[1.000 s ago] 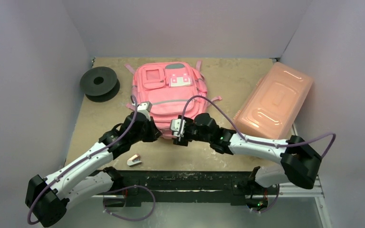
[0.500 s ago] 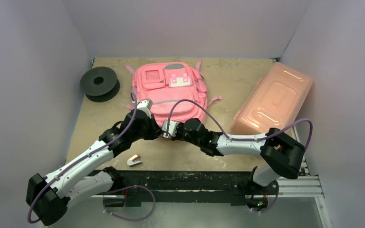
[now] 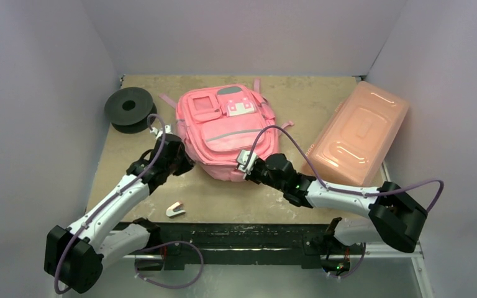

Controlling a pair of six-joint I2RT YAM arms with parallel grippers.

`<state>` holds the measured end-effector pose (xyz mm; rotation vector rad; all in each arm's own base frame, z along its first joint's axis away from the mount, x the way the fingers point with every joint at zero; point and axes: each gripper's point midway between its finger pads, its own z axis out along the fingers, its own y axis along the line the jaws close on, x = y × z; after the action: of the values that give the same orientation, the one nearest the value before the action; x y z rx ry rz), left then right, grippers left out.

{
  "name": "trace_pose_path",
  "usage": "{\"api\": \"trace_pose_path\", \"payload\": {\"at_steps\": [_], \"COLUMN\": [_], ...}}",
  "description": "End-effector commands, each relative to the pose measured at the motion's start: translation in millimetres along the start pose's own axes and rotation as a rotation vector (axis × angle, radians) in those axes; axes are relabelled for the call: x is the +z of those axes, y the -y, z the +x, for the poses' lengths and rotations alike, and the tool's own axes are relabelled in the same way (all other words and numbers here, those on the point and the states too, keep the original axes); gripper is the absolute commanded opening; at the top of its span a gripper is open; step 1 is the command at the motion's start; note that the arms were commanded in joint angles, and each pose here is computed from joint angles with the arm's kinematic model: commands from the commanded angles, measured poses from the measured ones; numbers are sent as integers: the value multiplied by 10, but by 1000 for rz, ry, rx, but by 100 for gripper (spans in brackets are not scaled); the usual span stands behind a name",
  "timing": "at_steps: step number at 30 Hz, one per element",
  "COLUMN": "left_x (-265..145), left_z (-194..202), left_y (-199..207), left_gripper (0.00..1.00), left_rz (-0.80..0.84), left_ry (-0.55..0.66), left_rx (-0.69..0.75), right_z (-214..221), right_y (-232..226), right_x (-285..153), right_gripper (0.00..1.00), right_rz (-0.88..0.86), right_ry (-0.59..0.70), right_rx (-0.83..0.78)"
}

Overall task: Pack the student bag
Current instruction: Zip the student bag at the center of the board.

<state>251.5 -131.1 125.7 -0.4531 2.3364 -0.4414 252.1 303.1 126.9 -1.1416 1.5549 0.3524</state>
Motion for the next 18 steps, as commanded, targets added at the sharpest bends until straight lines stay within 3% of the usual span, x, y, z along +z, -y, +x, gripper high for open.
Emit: {"api": "trace_pose_path", "payload": {"at_steps": [1,13,18], "left_x": [124,571,457], "left_z": [-435,-1096,-962], "left_y": [-716,-892,-1036], "left_gripper": [0,0,0], "left_rz": [-336,-465,-481], "left_ry": [172,197,170], "left_rx": [-80,-94,-135], "right_z": [-59,-26,-37], "right_y": [292,214,202], "right_x": [-163,-193,-265], "right_gripper": [0,0,0], "right_rz": [113,65,69], "right_ry": [7,-1,20], "right_rx": [52,52,74]}}
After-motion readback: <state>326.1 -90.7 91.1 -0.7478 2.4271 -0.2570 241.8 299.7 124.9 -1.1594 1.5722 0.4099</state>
